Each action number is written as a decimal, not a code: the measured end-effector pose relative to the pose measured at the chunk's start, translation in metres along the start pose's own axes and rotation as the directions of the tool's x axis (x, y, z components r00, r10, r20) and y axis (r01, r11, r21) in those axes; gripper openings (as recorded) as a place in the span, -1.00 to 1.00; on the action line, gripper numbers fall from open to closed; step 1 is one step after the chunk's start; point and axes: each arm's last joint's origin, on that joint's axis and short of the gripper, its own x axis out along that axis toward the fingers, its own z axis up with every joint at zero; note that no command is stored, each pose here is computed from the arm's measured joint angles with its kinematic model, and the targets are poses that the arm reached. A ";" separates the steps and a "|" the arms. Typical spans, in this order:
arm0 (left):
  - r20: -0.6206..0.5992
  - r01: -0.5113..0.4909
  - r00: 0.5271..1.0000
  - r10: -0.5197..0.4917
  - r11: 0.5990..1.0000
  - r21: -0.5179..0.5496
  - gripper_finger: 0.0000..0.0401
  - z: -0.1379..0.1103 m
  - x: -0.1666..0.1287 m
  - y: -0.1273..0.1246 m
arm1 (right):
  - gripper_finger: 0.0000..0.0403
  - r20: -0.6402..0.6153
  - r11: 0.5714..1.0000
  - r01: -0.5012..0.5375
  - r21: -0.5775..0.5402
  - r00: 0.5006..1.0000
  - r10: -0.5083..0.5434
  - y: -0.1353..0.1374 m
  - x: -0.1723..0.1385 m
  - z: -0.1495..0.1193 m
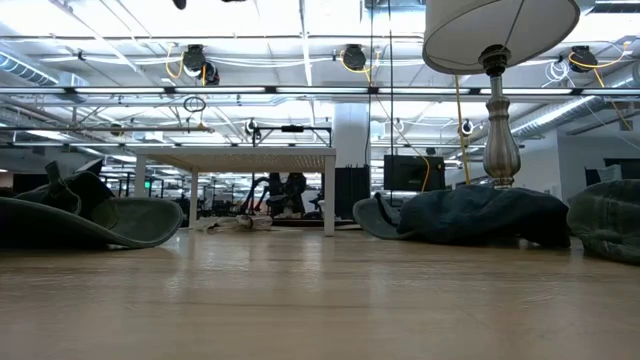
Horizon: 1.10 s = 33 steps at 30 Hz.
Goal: Pick & Place hat
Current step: Put the bottom right blue cap on the shelf
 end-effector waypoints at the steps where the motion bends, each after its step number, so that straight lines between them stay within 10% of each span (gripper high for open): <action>1: -0.006 0.003 1.000 -0.003 1.000 -0.009 0.42 0.000 0.002 0.001 | -0.98 0.002 1.000 -0.003 0.000 1.000 0.003 0.000 0.000 0.000; 22: -0.019 0.097 0.995 -0.099 0.992 -0.080 0.39 -0.005 -0.010 -0.010 | -0.98 -0.009 1.000 0.007 0.003 1.000 -0.007 0.000 0.000 -0.001; 33: 0.052 0.154 0.987 -0.150 0.982 -0.107 -0.17 -0.002 -0.027 -0.018 | -0.98 -0.006 1.000 0.014 0.006 1.000 -0.014 -0.003 0.000 0.000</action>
